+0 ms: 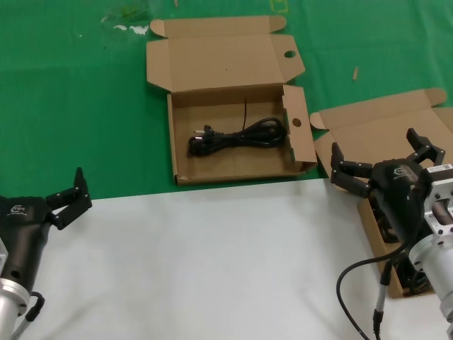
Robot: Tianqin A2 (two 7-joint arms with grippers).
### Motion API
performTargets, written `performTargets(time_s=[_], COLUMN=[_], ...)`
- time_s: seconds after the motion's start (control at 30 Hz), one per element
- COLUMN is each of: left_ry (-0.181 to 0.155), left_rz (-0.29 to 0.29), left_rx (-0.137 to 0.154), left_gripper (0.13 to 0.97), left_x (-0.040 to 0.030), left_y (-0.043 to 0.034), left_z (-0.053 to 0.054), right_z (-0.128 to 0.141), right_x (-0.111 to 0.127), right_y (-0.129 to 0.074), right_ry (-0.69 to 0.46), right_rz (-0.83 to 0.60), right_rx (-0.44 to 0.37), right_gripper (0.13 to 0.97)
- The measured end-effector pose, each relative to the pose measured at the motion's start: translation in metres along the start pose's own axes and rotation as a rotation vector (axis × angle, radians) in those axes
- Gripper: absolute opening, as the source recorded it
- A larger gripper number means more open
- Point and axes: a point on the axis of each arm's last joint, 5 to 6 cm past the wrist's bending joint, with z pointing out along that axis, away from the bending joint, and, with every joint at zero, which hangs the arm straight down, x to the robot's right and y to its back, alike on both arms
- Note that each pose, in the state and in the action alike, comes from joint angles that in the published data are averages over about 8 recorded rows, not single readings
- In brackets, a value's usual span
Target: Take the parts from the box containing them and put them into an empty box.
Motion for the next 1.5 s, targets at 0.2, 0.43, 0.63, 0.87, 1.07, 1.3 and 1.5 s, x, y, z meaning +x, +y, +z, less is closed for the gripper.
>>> performTargets(time_s=[0.2,0.43,0.63,0.87,1.07,1.3,1.5], left_ry=[0.000,0.000,0.000,0.000,0.000,0.000,0.000], left_rz=[0.000,0.000,0.000,0.000,0.000,0.000,0.000], left_rx=[0.000,0.000,0.000,0.000,0.000,0.000,0.000], left_gripper=[0.966,0.966,0.966,0.966,0.966,0.966,0.966], left_x=[0.0000,0.0000,0.0000,0.0000,0.0000,0.0000,0.0000], left_y=[0.0000,0.0000,0.0000,0.0000,0.0000,0.0000,0.0000], left_z=[0.0000,0.0000,0.0000,0.0000,0.0000,0.0000,0.0000], right_z=[0.0000,0.0000,0.0000,0.0000,0.0000,0.0000,0.0000], right_x=[0.0000,0.0000,0.0000,0.0000,0.0000,0.0000,0.0000], right_y=[0.0000,0.0000,0.0000,0.0000,0.0000,0.0000,0.0000], right_ry=[0.000,0.000,0.000,0.000,0.000,0.000,0.000], right_rz=[0.000,0.000,0.000,0.000,0.000,0.000,0.000], right_rx=[0.000,0.000,0.000,0.000,0.000,0.000,0.000], right_gripper=[0.966,0.966,0.966,0.966,0.966,0.966,0.966])
